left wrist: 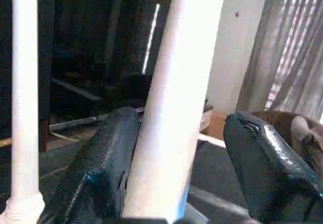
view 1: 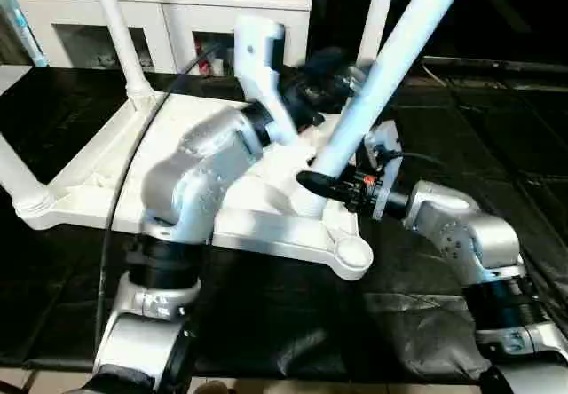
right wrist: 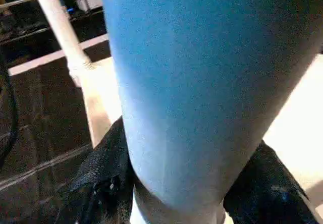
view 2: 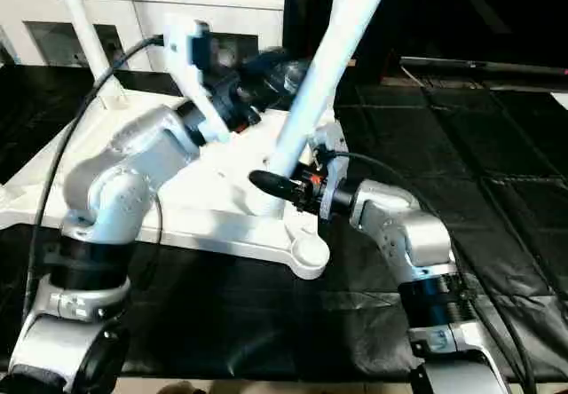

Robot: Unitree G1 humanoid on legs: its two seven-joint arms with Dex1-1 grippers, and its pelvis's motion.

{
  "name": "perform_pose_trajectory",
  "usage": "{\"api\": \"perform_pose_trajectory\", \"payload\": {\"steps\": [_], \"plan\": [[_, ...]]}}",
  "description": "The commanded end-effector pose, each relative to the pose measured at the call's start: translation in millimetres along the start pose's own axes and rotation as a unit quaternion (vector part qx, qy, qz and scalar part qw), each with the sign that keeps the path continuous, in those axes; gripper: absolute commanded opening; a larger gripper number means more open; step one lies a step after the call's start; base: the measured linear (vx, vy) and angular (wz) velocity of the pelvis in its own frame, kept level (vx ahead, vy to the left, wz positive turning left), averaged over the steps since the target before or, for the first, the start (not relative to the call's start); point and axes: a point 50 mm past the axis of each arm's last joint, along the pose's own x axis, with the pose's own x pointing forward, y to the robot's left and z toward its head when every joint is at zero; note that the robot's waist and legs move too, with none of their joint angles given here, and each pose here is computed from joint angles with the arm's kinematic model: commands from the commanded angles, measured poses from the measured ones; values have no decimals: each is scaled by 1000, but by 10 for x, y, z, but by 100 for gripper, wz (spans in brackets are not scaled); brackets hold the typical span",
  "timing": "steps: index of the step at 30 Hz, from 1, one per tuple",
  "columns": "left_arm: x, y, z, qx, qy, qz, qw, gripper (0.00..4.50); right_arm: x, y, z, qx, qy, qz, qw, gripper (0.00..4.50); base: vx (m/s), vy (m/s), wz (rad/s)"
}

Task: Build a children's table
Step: Pick table leg

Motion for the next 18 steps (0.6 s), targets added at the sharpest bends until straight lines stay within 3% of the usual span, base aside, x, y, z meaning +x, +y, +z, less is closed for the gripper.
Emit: {"api": "perform_pose_trajectory", "payload": {"steps": [1, 4, 8, 13, 14, 18], "plan": [[-49, 166, 77, 23, -2, 41, 999, 315, -58, -67, 116, -13, -25, -26, 999, 191, 0, 0, 0], [-237, 435, 97, 51, 12, 67, 996, 315, -176, -150, 129, -1, -53, -74, 996, 191, 0, 0, 0], [-410, 573, -38, 99, 82, 40, 991, 315, -275, -185, 111, -2, -66, -110, 992, 191, 0, 0, 0], [-549, 607, -305, 138, 179, -19, 974, 315, -356, -221, 53, -6, -66, -142, 988, 191, 0, 0, 0], [-613, 589, -462, 143, 223, -55, 963, 315, -393, -217, 27, -11, -71, -151, 986, 191, 0, 0, 0], [-695, 535, -650, 133, 270, -112, 947, 315, -434, -198, 3, -8, -73, -161, 984, 191, 0, 0, 0]]}}
